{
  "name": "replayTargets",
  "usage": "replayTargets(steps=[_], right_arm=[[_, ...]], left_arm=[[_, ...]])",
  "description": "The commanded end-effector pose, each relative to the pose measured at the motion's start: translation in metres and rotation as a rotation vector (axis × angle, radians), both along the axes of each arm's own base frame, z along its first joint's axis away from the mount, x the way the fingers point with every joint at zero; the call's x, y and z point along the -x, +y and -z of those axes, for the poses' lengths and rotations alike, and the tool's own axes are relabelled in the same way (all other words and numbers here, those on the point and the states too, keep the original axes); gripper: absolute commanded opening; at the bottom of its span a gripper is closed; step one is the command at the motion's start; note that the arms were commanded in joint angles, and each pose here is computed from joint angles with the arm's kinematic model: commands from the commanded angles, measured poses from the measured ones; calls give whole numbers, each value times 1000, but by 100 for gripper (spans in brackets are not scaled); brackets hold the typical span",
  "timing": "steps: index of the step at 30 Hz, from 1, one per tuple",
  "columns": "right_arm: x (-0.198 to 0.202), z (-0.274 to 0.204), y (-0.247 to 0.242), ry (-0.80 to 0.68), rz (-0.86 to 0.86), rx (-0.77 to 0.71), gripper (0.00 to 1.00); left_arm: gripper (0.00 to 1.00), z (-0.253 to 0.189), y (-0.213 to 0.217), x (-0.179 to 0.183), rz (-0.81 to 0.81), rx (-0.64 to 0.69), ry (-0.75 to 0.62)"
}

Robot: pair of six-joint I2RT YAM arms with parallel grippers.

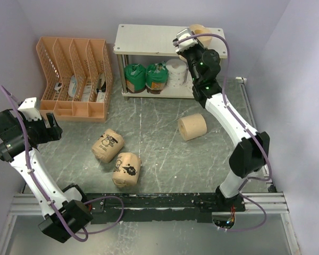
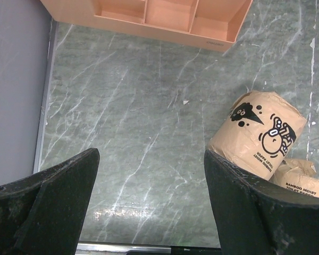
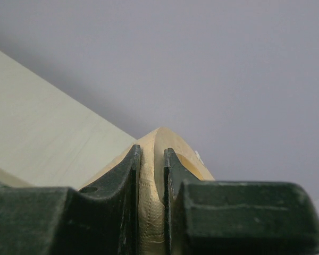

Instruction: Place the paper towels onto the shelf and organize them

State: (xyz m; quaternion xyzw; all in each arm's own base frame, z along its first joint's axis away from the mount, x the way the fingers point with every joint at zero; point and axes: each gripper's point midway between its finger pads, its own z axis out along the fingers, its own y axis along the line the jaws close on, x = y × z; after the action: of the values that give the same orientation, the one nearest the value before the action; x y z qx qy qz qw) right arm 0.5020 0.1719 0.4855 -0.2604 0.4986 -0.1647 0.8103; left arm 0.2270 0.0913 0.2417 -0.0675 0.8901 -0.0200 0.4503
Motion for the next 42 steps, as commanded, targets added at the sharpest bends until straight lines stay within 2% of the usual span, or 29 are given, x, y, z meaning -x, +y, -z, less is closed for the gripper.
replayTargets(steps=[1, 7, 13, 21, 26, 28, 30, 32, 33, 38, 41, 42], right_arm=[[-6, -57, -30, -231, 98, -19, 0], [-38, -67, -50, -239, 111, -56, 0], [-83, -47, -66, -166, 151, -36, 0], [-116, -10, -93, -96, 215, -48, 0], [-123, -4, -102, -97, 218, -70, 0], [-121, -8, -106, -114, 216, -95, 37], [-117, -15, -105, -129, 203, -106, 62], [-108, -29, -100, -154, 170, -126, 94], [-100, -38, -98, -172, 145, -147, 99], [-42, -97, -87, -285, -29, -290, 100], [2, -114, -84, -320, -136, -399, 100], [14, -104, -85, -308, -157, -442, 100]], left_arm=[[91, -4, 4, 1, -25, -19, -22], [91, -2, 5, 0, -28, -14, -16], [91, 0, 6, -1, -31, -12, -13], [91, 1, 8, -1, -34, -9, -8], [91, 2, 9, -1, -37, -4, -4], [91, 2, 10, -1, -40, -5, -3], [91, 2, 11, 0, -46, -4, -4], [91, 2, 12, 0, -50, -6, -3], [91, 2, 12, 0, -50, -6, -4], [92, 1, 12, 1, -55, -10, -8], [91, 0, 12, 2, -57, -14, -11], [91, -1, 12, 2, -58, -15, -12]])
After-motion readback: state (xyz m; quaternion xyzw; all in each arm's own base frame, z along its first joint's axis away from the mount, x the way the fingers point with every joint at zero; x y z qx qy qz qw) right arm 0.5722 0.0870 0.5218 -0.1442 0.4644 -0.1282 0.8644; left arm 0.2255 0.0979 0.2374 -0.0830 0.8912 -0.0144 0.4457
